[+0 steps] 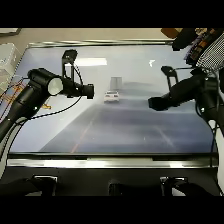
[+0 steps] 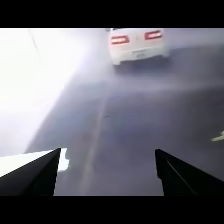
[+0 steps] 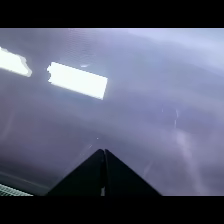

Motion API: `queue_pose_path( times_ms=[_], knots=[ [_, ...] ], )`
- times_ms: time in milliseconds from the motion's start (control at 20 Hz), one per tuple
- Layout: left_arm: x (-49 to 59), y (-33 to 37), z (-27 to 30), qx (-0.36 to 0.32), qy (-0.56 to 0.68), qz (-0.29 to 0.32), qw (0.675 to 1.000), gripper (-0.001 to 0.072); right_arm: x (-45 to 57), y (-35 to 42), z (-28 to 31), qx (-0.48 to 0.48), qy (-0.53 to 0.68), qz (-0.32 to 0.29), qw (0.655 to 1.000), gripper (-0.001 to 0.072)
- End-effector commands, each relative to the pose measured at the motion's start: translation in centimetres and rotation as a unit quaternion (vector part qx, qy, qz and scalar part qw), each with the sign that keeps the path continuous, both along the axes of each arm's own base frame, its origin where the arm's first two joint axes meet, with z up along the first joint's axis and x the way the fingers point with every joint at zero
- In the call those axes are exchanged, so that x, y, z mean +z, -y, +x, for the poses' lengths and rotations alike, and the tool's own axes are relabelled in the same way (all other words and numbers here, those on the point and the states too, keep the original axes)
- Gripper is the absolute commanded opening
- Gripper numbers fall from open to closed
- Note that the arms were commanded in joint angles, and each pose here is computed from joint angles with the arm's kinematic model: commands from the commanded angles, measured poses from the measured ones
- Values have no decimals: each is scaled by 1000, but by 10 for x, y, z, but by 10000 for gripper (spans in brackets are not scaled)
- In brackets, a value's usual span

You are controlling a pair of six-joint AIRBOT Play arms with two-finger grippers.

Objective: Fold the clothes and pants, and hang the long-sleeved shirts on hangers.

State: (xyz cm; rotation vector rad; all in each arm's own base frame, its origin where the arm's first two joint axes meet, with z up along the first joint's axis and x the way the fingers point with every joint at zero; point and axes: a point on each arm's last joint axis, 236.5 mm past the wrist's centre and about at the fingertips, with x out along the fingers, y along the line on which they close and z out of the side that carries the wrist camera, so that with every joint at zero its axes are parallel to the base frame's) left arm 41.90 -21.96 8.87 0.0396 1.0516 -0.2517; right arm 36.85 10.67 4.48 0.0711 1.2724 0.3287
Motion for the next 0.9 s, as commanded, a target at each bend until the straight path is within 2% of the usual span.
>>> queue_pose_path(
  times_ms=[0,400,850],
  knots=[
    [-40,-39,-11,-68,-42,107,991,682,-32,-12,-5,5,-23,2,1000,30],
    [-91,-98,-22,-14,-112,127,985,681,-32,-14,-1,3,-18,7,1000,34],
    [-92,-102,-21,-10,-114,127,985,682,-31,-14,1,2,-13,7,1000,34]
  ],
)
